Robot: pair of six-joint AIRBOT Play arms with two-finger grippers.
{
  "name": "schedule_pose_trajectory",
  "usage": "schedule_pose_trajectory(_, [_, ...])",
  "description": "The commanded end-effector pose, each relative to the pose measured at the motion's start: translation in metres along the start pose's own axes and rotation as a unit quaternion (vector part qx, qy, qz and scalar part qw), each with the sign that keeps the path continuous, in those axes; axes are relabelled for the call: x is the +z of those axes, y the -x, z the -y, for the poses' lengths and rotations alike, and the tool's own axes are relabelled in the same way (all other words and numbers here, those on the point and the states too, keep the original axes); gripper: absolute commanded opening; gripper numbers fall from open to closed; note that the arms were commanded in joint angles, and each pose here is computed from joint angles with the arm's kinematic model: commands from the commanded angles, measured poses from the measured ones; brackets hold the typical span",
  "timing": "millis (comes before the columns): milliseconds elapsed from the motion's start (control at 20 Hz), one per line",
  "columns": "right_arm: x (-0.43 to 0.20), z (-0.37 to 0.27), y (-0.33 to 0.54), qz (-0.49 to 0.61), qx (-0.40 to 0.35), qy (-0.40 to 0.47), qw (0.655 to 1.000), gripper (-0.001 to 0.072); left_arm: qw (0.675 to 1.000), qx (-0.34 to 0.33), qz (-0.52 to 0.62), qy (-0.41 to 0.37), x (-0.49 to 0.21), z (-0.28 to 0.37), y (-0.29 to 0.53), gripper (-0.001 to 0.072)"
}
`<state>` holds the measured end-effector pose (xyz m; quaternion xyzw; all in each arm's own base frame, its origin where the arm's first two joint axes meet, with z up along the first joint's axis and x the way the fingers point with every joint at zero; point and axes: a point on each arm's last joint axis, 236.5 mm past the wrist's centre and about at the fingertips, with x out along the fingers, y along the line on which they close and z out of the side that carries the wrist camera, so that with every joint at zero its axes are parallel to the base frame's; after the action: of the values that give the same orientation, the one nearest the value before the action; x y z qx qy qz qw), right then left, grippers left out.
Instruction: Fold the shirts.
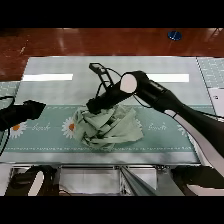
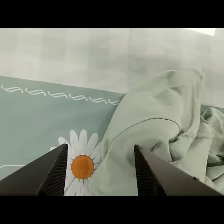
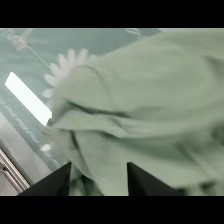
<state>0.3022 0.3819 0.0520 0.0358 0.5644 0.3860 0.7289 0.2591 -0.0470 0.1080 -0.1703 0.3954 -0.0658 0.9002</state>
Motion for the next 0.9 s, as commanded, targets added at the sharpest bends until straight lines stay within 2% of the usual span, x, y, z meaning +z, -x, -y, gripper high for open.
schedule_pose_trajectory(0, [0.000,0.079,0.094,0.020,-0.119,-0.026,0.992,0.0411,1.000,-0.004,-0.006,0.003,-0.003,0.002,0.000,0.0508])
schedule_pose_trajectory(150, [-0.025,0.173,0.223,0.103,-0.262,-0.115,0.953,0.0410,1.000,-0.006,-0.018,0.005,-0.009,0.002,-0.002,0.0508])
schedule_pose_trajectory(300, [-0.103,0.235,0.264,0.146,-0.304,-0.246,0.909,0.0409,0.997,-0.042,-0.062,0.032,-0.035,0.014,-0.015,0.0508])
schedule_pose_trajectory(400, [-0.158,0.248,0.238,0.147,-0.273,-0.313,0.898,0.0409,0.983,-0.129,-0.122,0.055,-0.061,0.051,-0.030,0.0508])
schedule_pose_trajectory(450, [-0.182,0.247,0.217,0.138,-0.251,-0.334,0.898,0.0409,0.971,-0.189,-0.142,0.047,-0.066,0.075,-0.036,0.0507])
schedule_pose_trajectory(550, [-0.214,0.238,0.180,0.123,-0.205,-0.364,0.900,0.0409,0.948,-0.263,-0.167,0.061,-0.057,0.102,-0.051,0.0508])
schedule_pose_trajectory(650, [-0.233,0.224,0.150,0.103,-0.164,-0.377,0.906,0.0408,0.938,-0.274,-0.210,0.023,-0.058,0.102,-0.077,0.0508])
schedule_pose_trajectory(750, [-0.244,0.209,0.125,0.078,-0.131,-0.375,0.914,0.0407,0.914,-0.272,-0.298,-0.036,-0.081,0.105,-0.093,0.0508])
schedule_pose_trajectory(850, [-0.253,0.197,0.107,0.055,-0.114,-0.371,0.920,0.0407,0.888,-0.242,-0.379,-0.096,-0.104,0.104,-0.109,0.0508])
